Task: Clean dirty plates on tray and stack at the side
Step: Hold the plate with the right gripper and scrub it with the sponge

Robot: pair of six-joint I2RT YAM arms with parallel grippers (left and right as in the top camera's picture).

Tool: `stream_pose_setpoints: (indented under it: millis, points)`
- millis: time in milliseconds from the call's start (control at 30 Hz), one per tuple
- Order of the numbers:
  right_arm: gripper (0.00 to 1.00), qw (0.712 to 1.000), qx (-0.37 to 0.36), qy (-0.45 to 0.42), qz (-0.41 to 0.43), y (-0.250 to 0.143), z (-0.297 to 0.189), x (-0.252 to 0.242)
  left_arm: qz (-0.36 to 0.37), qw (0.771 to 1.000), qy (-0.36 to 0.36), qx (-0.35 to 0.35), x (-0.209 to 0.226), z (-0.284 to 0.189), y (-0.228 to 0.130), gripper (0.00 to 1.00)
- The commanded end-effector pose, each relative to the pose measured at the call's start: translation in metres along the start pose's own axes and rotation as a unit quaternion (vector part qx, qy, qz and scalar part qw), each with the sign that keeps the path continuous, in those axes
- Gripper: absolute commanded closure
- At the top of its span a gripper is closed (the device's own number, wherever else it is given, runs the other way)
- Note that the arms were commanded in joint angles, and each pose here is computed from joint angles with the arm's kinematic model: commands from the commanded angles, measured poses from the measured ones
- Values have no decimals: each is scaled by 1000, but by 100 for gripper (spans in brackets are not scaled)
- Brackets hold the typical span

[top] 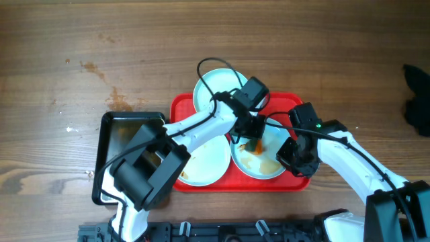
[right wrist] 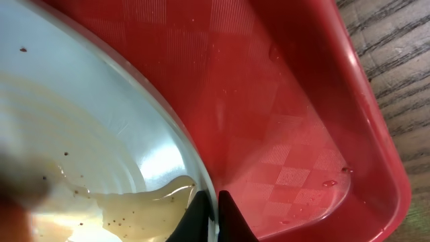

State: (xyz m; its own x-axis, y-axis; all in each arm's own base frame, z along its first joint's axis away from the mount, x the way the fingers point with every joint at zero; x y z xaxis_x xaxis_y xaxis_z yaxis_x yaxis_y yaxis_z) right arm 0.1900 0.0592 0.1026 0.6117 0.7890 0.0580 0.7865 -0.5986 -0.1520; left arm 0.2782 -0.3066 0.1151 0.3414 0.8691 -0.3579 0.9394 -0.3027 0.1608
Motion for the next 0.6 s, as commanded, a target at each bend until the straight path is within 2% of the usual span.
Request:
stream_pose_setpoints:
  millis: [0, 67, 300, 567]
  points:
    - [96, 999, -22, -31, 15, 3, 4, -7, 39, 995, 88, -34, 2, -13, 15, 96]
    - [96, 999, -23, -28, 14, 4, 4, -6, 41, 993, 108, -36, 2, -18, 17, 96]
    - [95, 999, -26, -25, 13, 4, 4, -5, 55, 993, 108, -11, -3, -19, 9, 96]
    - [95, 999, -24, -21, 13, 4, 4, -5, 115, 992, 61, -2, -64, -1, -25, 96]
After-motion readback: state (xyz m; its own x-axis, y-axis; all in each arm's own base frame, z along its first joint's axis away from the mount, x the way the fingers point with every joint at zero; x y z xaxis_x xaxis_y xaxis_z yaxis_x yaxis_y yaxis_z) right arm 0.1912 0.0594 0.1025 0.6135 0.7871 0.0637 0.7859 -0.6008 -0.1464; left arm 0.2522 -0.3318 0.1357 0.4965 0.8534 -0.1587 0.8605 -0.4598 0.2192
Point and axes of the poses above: each gripper's point midway between its finger pads, its own z axis out along the fingers, its own x axis along the line the jaws close on, y = z × x, the point moved 10 cm from there along -z, back along the fingers
